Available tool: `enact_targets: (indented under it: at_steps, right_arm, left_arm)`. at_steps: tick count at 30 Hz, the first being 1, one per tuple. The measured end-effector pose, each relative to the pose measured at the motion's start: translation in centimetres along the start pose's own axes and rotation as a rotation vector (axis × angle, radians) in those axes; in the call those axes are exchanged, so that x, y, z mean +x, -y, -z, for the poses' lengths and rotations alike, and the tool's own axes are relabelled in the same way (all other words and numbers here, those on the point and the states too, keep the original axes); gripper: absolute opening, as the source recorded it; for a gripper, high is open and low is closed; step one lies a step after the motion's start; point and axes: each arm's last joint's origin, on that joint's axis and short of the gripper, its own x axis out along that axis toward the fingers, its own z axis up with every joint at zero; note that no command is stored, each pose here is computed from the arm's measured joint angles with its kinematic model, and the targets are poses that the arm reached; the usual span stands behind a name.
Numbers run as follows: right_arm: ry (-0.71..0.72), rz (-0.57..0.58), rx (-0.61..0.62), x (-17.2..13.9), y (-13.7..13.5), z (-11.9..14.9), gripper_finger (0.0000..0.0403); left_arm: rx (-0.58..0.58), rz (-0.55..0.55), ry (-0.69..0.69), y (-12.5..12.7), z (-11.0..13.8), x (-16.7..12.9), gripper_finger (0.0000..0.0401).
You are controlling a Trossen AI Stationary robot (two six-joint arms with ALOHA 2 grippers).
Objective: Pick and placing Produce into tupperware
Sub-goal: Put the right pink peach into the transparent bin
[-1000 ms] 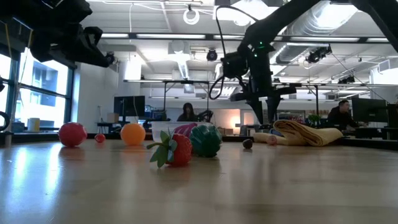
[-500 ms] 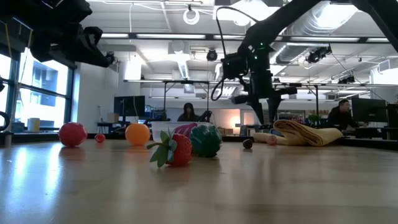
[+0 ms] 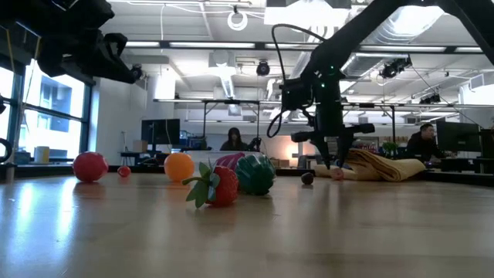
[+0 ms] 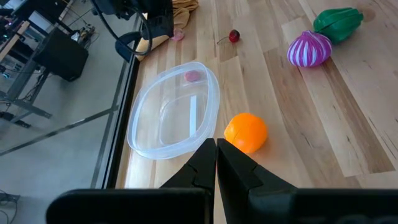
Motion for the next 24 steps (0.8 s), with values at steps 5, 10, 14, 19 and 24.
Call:
enact_targets:
  at_steps: [5, 10, 14, 19, 24]
  right_arm:
    - [-0.005, -0.003, -0.003, -0.02, -0.04, 0.07, 0.0133]
    - [0.026, 0.043, -0.025, -0.16, -0.03, 0.53, 0.0187]
    - [0.044, 0.042, -0.025, -0.23, -0.21, 0.67, 0.0221]
    - [0.042, 0.045, -0.021, -0.23, -0.15, 0.64, 0.0226]
    - [0.037, 0.034, -0.005, -0.24, -0.24, 0.64, 0.0226]
  left_arm:
    - [0.000, 0.000, 0.000, 0.00, 0.00, 0.00, 0.0005]
    - [0.000, 0.000, 0.000, 0.00, 0.00, 0.00, 0.0005]
    - [0.000, 0.000, 0.000, 0.00, 0.00, 0.00, 0.0005]
    - [0.000, 0.000, 0.000, 0.00, 0.00, 0.00, 0.0005]
    - [0.000, 0.000, 0.000, 0.00, 0.00, 0.00, 0.0005]
